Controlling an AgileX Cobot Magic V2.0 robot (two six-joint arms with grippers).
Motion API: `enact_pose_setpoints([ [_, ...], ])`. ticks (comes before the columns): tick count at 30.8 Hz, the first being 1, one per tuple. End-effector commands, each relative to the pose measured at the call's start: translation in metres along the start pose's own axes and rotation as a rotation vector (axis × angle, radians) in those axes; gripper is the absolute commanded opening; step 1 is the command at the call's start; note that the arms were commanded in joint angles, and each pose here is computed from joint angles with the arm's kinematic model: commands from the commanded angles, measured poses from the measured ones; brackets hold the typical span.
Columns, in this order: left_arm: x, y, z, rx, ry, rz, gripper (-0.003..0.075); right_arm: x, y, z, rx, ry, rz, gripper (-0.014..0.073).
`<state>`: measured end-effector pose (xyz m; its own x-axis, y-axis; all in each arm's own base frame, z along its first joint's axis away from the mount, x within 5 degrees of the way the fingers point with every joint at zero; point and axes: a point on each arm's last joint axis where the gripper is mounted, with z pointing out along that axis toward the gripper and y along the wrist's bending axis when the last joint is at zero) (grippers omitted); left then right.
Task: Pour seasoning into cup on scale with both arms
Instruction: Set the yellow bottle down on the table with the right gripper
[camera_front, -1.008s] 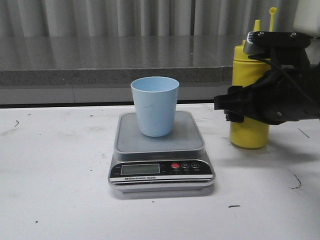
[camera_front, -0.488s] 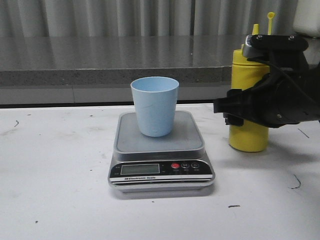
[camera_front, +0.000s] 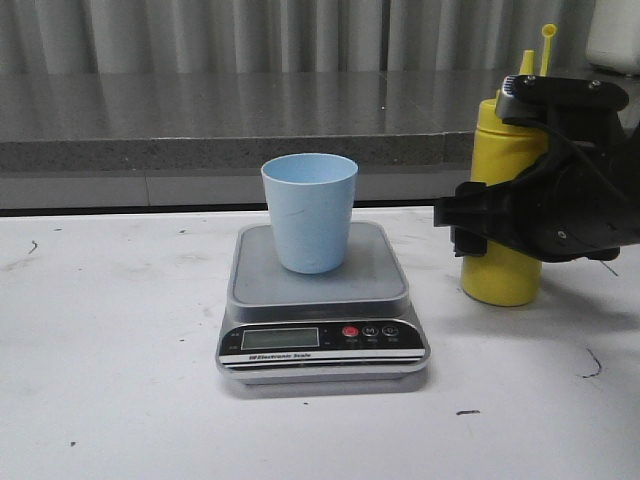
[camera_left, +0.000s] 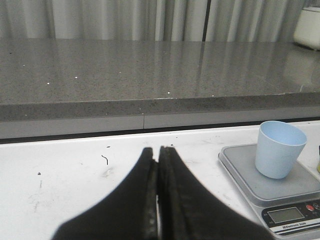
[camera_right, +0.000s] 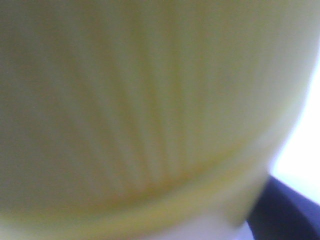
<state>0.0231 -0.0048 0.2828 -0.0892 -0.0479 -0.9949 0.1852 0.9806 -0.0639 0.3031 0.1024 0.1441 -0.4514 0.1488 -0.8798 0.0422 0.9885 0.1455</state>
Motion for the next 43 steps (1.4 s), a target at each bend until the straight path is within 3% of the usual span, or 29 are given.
enact_pose_setpoints([
  [1,-0.015,-0.001,-0.007,0.011,-0.125,-0.02,-0.002,-0.025,0.005,-0.007,-0.02,-0.117,0.005,0.0608],
  [27,-0.015,-0.001,-0.007,0.011,-0.125,-0.02,-0.002,-0.02,0.006,-0.008,-0.033,-0.058,0.005,0.0608],
  [43,-0.015,-0.001,-0.007,0.011,-0.125,-0.02,-0.002,-0.011,-0.006,-0.028,-0.017,-0.063,-0.008,0.0608],
])
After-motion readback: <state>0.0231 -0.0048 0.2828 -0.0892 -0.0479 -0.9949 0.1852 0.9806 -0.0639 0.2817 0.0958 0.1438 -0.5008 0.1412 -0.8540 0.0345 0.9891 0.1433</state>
